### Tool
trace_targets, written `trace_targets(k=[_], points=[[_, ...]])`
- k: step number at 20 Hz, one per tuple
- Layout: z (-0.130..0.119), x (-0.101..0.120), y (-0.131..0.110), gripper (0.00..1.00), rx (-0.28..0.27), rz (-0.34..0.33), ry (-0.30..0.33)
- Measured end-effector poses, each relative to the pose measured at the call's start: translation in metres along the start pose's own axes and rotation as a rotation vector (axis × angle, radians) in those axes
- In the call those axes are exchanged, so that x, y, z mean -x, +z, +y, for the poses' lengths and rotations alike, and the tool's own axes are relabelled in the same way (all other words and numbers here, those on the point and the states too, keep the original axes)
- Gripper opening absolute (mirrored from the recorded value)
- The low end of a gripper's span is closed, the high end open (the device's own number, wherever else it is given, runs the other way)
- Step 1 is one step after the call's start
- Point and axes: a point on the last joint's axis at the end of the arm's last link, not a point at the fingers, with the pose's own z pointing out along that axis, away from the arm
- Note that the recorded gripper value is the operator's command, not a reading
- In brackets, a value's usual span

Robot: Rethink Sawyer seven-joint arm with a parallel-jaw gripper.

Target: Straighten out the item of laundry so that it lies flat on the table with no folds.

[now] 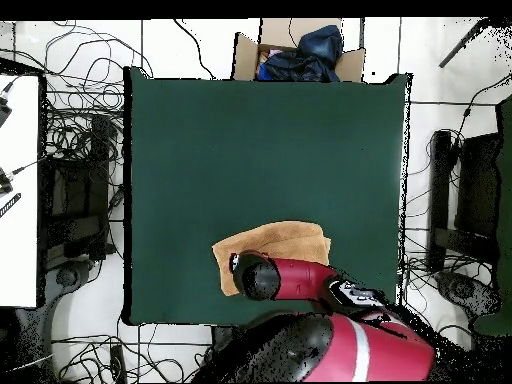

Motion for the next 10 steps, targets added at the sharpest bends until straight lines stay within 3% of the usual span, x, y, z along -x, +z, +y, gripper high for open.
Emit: trace_targets(k=[10], points=[[0.019, -0.002, 0.002, 0.00, -0.127, -0.026, 0.009]])
